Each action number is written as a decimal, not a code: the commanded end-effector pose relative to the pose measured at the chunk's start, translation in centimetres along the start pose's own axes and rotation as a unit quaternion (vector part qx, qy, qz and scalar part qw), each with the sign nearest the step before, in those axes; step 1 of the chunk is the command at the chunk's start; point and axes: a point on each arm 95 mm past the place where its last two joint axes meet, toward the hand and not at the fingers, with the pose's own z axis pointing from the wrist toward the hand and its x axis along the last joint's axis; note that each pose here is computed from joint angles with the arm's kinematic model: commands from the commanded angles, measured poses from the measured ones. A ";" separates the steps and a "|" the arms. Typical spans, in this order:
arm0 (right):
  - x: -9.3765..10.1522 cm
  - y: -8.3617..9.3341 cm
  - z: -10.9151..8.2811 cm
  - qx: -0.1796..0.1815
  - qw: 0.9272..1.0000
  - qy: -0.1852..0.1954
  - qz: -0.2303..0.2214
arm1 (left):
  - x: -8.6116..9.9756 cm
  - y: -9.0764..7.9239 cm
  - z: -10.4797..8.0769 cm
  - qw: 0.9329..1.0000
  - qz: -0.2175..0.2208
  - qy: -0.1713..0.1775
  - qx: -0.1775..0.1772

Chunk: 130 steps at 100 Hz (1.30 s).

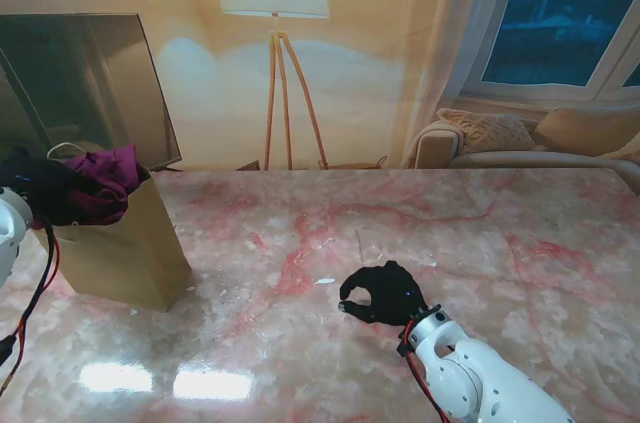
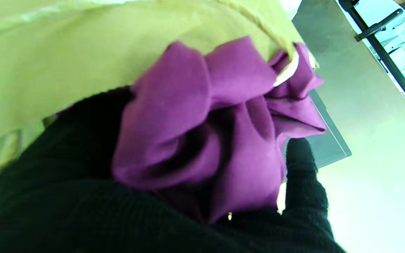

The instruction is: Fold the socks and the shorts into the kraft paper bag

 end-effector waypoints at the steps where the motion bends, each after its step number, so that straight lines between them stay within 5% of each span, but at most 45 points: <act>1: 0.6 0.1 0.1 -0.006 1.000 0.005 0.001 | 0.0 -0.5 -0.4 1.000 -0.004 0.003 0.004; 31: 0.4 0.2 0.1 -0.008 1.000 0.003 -0.002 | 0.3 -0.8 -1.0 0.995 -0.098 0.001 0.021; 82: 0.4 0.4 0.5 -0.017 1.000 0.006 -0.007 | 0.3 -1.9 -2.3 0.987 -0.144 -0.008 0.065; 130: 0.3 0.2 0.6 -0.015 1.000 0.004 -0.005 | 0.7 -0.8 -2.2 0.984 -0.178 0.005 0.026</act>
